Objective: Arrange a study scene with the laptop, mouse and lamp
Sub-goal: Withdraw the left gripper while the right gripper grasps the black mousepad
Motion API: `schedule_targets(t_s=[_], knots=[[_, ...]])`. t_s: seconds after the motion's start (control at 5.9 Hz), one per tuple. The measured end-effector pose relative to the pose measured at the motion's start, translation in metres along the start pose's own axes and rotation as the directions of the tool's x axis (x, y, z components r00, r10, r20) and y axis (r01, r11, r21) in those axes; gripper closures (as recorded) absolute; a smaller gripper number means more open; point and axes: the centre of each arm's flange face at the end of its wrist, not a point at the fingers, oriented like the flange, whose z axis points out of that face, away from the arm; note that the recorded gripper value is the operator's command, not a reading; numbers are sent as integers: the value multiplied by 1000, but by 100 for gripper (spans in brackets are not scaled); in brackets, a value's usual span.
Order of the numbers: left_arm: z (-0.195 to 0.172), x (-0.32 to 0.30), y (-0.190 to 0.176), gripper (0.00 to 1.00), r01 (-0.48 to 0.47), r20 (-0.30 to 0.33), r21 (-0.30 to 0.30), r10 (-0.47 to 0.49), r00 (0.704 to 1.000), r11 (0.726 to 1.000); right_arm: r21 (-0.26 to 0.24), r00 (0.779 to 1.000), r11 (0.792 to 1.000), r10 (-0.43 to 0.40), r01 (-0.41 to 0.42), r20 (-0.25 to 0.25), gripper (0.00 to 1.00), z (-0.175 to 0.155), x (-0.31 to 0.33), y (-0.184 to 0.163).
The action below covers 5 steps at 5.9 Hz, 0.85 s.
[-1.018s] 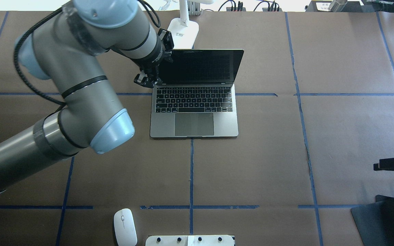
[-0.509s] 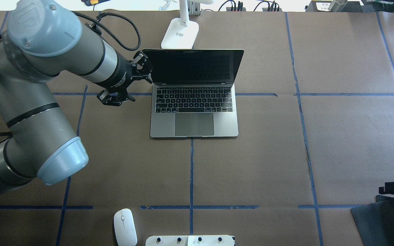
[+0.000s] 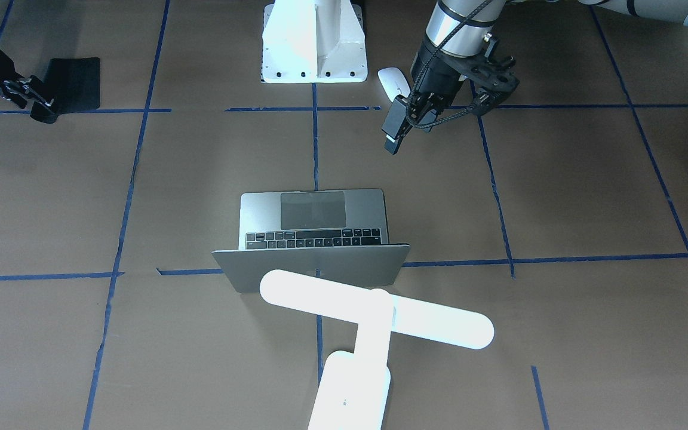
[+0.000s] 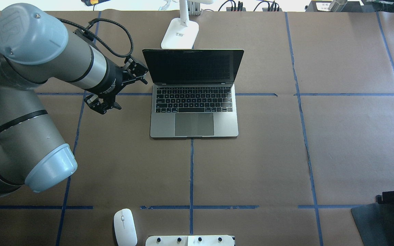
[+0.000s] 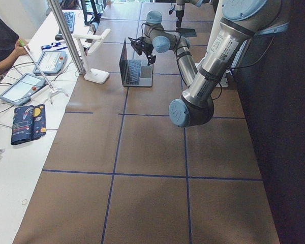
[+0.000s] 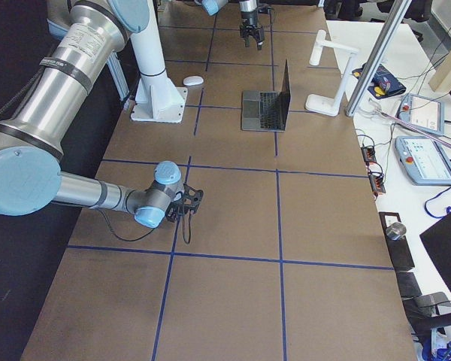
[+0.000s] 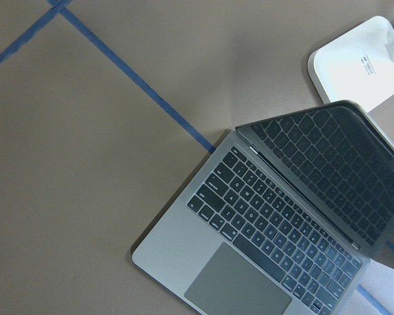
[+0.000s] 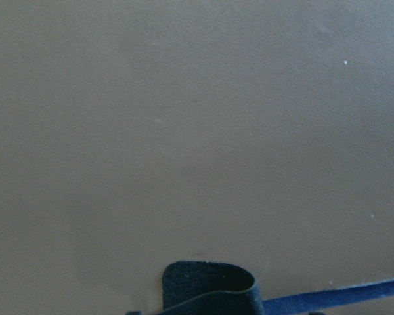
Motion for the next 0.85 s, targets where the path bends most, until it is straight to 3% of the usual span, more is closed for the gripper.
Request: schedule_targets(t_s=[0.17,0.51,0.85], knots=[[1,-1,-1,0,2,5,1,-2,1000,1000,0,1000,1000,-1,1,1,100,0,-1,1],[1,-1,0,0,2,5,1,-2,1000,1000,-1,1000,1000,-7,7,15,100,-4,-7,2],[-2,-10,0,0,-1,4,-2,1,1000,1000,1,997,1000,-26,26,70,100,-18,-33,6]])
